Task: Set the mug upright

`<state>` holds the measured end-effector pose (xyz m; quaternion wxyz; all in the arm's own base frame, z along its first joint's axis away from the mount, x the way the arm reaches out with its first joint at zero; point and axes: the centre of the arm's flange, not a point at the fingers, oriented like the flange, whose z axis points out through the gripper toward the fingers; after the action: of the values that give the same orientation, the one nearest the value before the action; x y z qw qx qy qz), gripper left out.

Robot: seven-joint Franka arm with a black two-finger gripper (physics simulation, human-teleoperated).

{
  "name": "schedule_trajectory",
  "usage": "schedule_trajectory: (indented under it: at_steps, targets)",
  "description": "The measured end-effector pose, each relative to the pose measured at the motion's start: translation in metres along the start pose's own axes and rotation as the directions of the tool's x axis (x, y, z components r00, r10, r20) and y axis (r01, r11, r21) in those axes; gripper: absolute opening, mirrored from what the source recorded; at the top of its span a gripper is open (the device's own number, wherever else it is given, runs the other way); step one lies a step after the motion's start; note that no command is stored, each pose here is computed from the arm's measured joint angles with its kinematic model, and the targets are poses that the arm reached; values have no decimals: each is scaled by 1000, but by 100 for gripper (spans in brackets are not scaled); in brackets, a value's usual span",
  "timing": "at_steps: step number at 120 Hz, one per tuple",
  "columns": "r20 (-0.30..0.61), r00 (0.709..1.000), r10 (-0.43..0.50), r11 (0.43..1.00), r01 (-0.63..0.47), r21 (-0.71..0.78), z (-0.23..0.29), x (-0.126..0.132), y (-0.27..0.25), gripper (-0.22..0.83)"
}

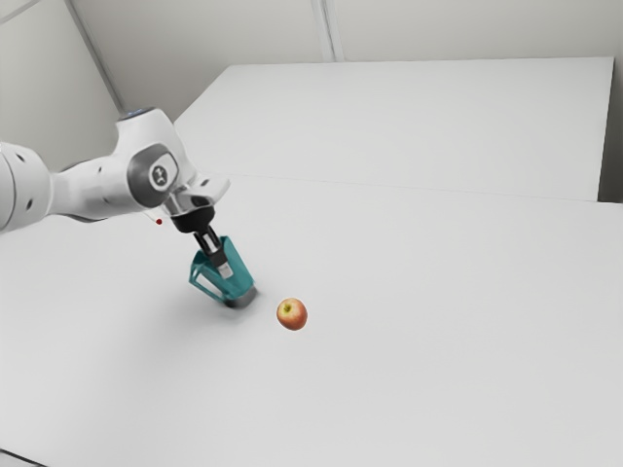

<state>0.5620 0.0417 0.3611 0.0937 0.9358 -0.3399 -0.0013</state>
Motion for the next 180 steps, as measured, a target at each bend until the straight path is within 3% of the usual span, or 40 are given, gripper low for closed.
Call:
schedule_trajectory:
  at_steps: [40,121,180]
  targets:
    - [41,997,-66,990,60,124,6,7,23,-17]
    - [59,970,-238,963,227,148,19,-4,43,-17]
    - [138,960,-244,965,225,137,40,4,63,-18]
